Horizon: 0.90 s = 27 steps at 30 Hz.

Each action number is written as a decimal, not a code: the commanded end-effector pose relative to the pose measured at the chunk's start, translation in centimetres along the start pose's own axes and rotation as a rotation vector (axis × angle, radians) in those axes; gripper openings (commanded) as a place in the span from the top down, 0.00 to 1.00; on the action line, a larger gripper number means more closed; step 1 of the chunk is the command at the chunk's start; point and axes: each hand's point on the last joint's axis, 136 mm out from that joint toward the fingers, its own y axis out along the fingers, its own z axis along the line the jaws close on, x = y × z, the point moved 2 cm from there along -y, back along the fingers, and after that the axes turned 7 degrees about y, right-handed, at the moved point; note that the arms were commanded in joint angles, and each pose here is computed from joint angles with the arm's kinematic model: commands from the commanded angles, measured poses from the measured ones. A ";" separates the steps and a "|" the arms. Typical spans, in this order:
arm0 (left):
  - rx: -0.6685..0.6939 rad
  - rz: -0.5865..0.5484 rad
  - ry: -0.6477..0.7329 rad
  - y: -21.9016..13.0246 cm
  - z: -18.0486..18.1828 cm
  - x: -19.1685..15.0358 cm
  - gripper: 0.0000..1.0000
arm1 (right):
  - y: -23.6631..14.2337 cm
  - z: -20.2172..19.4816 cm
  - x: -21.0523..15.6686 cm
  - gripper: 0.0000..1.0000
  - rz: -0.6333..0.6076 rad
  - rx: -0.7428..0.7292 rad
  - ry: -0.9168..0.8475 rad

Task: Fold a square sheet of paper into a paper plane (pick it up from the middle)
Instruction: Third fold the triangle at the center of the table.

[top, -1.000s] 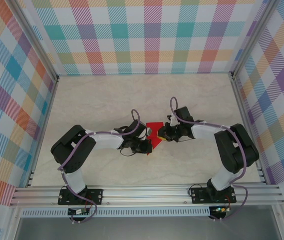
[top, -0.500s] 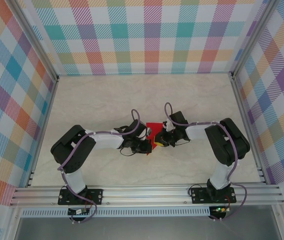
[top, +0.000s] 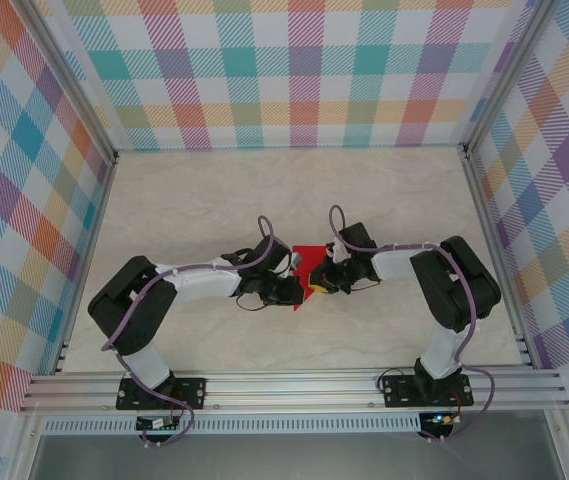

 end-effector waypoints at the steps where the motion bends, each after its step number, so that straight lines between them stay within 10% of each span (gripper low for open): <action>1: 0.008 0.046 -0.023 0.7 1.0 -1.0 0.92 | 0.4 -1.7 -0.1 0.89 -0.011 -0.072 0.006; 16: 0.155 0.142 -0.059 1.7 4.7 -3.9 0.96 | 0.3 -1.7 0.1 0.89 -0.017 -0.086 0.005; 27: 0.174 0.001 0.035 -2.1 2.4 -0.5 0.96 | -0.9 1.0 0.9 0.82 -0.048 -0.056 -0.015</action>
